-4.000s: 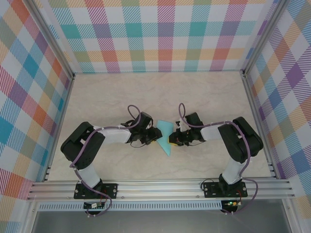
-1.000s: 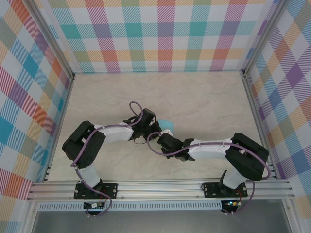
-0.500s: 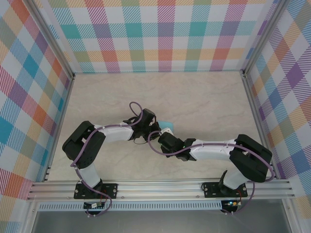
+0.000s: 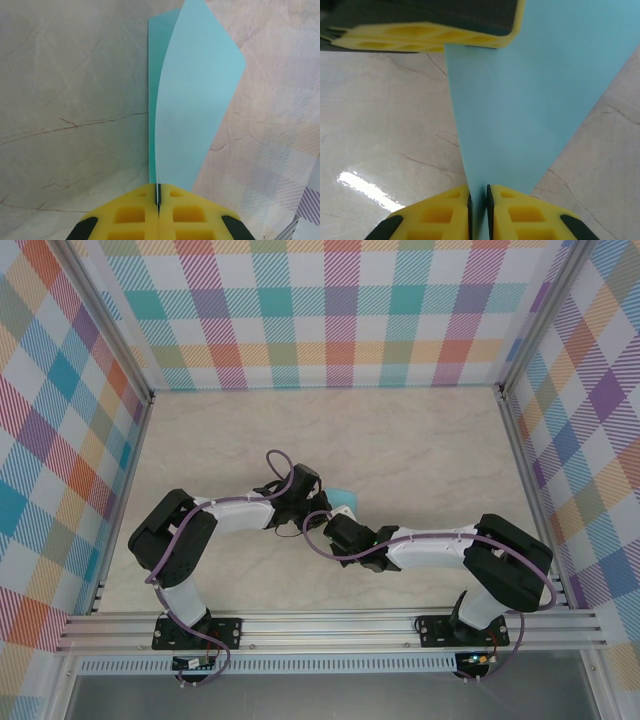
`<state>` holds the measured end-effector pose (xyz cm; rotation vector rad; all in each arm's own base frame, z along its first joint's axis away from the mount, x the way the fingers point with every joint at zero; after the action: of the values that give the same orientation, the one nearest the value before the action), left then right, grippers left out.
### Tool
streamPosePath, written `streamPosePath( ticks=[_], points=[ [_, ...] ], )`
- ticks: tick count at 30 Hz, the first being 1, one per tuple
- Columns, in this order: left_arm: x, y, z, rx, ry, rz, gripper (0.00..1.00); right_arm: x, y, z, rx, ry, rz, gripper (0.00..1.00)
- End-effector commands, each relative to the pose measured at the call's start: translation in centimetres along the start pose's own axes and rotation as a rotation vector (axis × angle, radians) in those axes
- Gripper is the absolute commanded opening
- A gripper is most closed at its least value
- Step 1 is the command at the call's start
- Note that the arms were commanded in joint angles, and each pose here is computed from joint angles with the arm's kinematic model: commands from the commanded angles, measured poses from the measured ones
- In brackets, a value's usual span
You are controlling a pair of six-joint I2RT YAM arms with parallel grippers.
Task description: Fold a paper plane with a square sheet of paper (pick it up from the middle)
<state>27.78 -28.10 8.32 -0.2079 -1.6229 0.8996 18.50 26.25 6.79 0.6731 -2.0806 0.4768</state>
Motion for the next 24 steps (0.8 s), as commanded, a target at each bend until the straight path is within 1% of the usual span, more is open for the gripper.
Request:
streamPosePath(
  ticks=[1,5,7,9,14,19,24],
  points=[
    [0.7,-1.1,0.2,-0.017,-0.005,0.005,0.00,0.3,0.4,-0.3,-0.030,-0.004,-0.027,0.21],
    [0.7,-0.9,0.1,-0.015,-0.005,-0.001,0.00,1.6,0.4,-1.1,-0.055,-0.047,-0.046,0.25],
    [0.6,-0.8,0.2,-0.015,-0.005,-0.008,0.00,2.0,0.2,-1.3,-0.062,-0.049,-0.045,0.27],
    [0.5,-0.7,0.2,-0.014,-0.003,-0.010,0.00,2.3,0.3,-1.3,-0.068,-0.045,-0.054,0.27],
    [0.6,-0.8,0.3,-0.016,0.001,-0.004,0.00,1.6,0.3,-0.5,-0.090,-0.009,-0.045,0.23],
    [0.7,-1.0,0.3,-0.018,0.007,0.004,0.00,1.2,0.4,-0.5,-0.080,0.002,-0.042,0.26],
    [0.8,-1.1,0.3,-0.020,0.009,0.010,0.00,1.1,0.5,-0.6,-0.073,0.001,-0.042,0.24]
  ],
)
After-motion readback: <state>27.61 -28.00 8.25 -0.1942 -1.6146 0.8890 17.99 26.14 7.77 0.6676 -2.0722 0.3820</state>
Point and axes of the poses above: each hand's point on the last joint's axis, 136 mm out from that joint toward the fingers, its own x axis back along the fingers, its own y axis along the line the jaws close on, z = x × y, the point moved 5 cm from there along x, back along the fingers, and after that the axes turned 9 degrees about x, right-handed, at the moved point
